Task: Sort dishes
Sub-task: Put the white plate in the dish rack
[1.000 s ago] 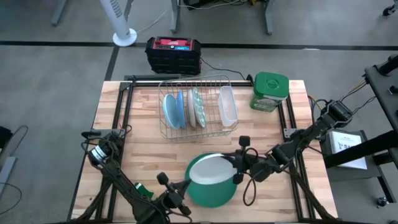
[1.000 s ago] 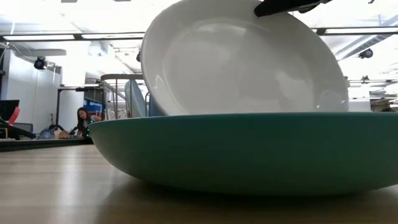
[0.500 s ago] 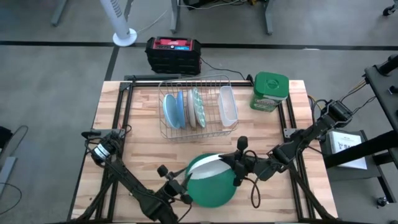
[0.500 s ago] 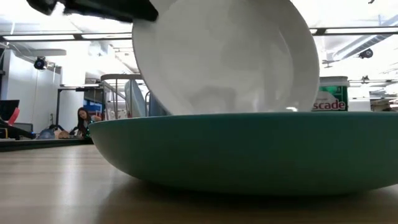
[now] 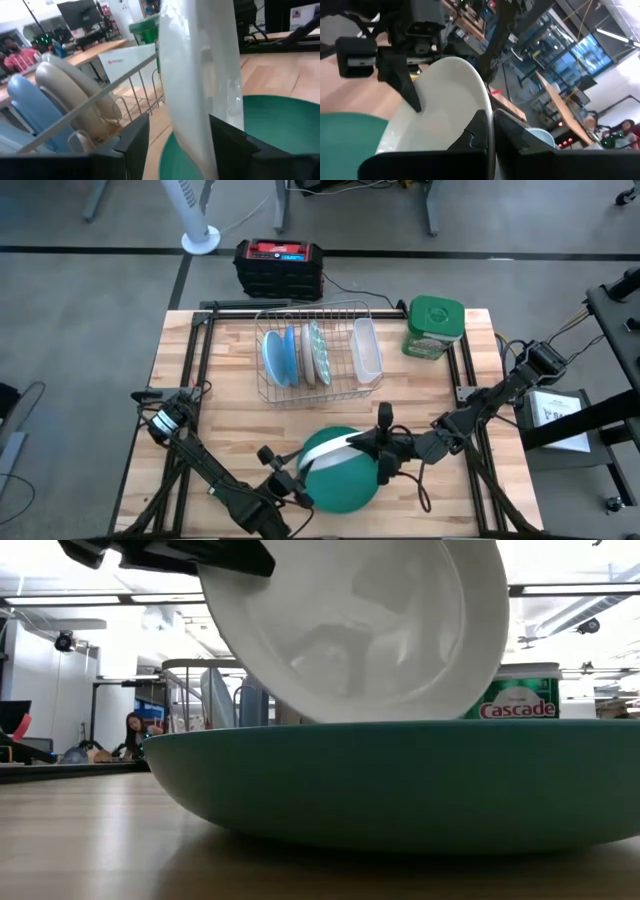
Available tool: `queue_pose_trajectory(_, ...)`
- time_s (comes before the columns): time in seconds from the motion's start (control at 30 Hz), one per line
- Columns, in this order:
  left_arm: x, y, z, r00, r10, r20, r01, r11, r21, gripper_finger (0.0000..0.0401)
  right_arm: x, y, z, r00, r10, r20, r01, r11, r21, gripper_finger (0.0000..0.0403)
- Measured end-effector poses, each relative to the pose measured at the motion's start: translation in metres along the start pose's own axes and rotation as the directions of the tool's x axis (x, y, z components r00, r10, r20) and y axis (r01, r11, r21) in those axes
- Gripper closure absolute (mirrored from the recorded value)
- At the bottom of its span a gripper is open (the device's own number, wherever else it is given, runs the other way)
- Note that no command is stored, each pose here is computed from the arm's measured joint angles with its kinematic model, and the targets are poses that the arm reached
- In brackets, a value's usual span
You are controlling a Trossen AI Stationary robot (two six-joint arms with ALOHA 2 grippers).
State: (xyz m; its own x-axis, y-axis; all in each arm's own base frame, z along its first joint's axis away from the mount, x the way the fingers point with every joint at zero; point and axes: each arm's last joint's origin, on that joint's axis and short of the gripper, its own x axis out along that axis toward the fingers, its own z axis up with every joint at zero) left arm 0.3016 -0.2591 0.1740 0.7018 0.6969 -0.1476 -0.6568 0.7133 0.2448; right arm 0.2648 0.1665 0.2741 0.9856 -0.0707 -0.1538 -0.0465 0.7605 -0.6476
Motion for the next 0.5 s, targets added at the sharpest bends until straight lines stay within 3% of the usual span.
queue_pose_trajectory(0.17, -0.0002, -0.0046, 0.0045, 0.999, 0.010, 0.053, -0.010, 1.000, 0.004, 0.0266, 0.0013, -0.0012, -0.0011, 1.000, 0.000, -0.003, 0.000, 0.999, 0.035, 0.0403)
queue_pose_trajectory(0.4, 0.0002, -0.0076, 0.0076, 0.998, 0.010, 0.061, -0.006, 0.998, -0.056, 0.0354, 0.0013, -0.0001, -0.0029, 1.000, 0.008, -0.019, -0.007, 0.998, 0.058, 0.0403)
queue_pose_trajectory(0.5, -0.0001, -0.0076, 0.0077, 0.998, 0.009, 0.060, -0.004, 0.997, -0.081, 0.0363, 0.0014, 0.0010, -0.0050, 0.999, 0.020, -0.036, -0.017, 0.996, 0.092, 0.0403)
